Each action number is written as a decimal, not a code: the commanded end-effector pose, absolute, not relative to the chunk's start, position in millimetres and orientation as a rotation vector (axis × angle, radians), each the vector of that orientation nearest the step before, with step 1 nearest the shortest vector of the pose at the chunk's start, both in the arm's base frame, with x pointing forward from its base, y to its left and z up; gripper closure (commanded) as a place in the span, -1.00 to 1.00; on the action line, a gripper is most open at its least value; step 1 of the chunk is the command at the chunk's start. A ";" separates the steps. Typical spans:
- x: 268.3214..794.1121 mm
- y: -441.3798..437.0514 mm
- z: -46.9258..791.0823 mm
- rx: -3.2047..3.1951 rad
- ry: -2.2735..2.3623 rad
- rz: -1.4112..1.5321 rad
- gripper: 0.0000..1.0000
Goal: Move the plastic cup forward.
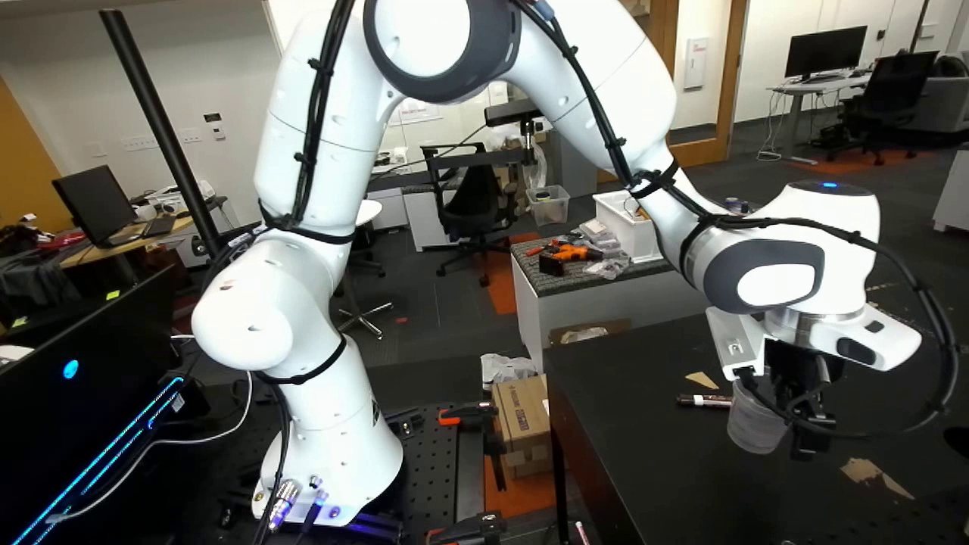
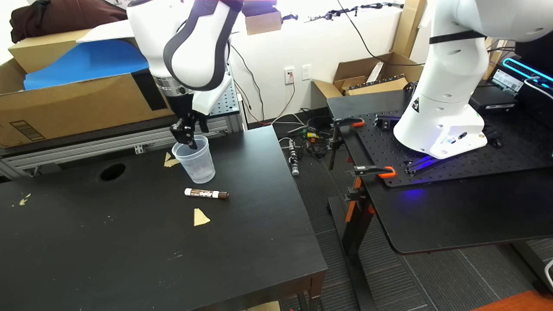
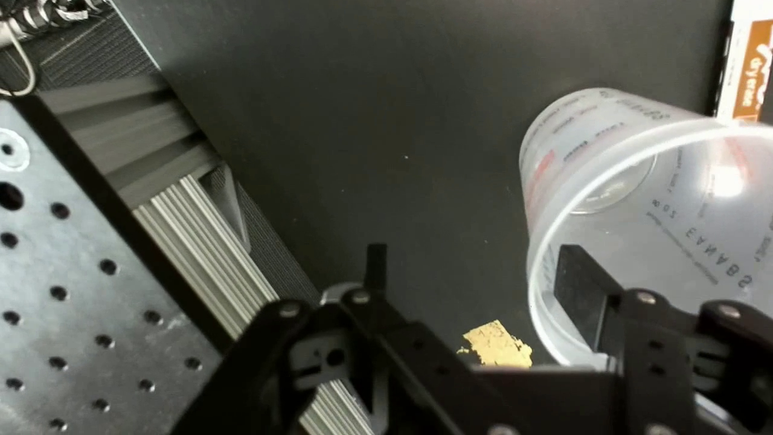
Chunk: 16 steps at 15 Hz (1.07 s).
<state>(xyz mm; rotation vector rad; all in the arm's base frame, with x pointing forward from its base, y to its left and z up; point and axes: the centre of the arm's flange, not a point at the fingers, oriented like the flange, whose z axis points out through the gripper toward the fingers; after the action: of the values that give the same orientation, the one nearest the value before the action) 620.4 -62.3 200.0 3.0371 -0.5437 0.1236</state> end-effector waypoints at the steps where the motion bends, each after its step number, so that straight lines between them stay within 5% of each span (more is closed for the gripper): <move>1: 629.3 -58.8 201.1 3.005 -0.554 0.140 0.15; 7: 631.2 -53.8 203.6 3.003 -0.538 0.148 1.00; 16: 626.7 -42.3 248.2 3.020 -0.517 0.219 0.97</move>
<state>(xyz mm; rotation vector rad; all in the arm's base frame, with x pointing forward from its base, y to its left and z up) 636.3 -47.5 217.1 3.0391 -0.4993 0.1901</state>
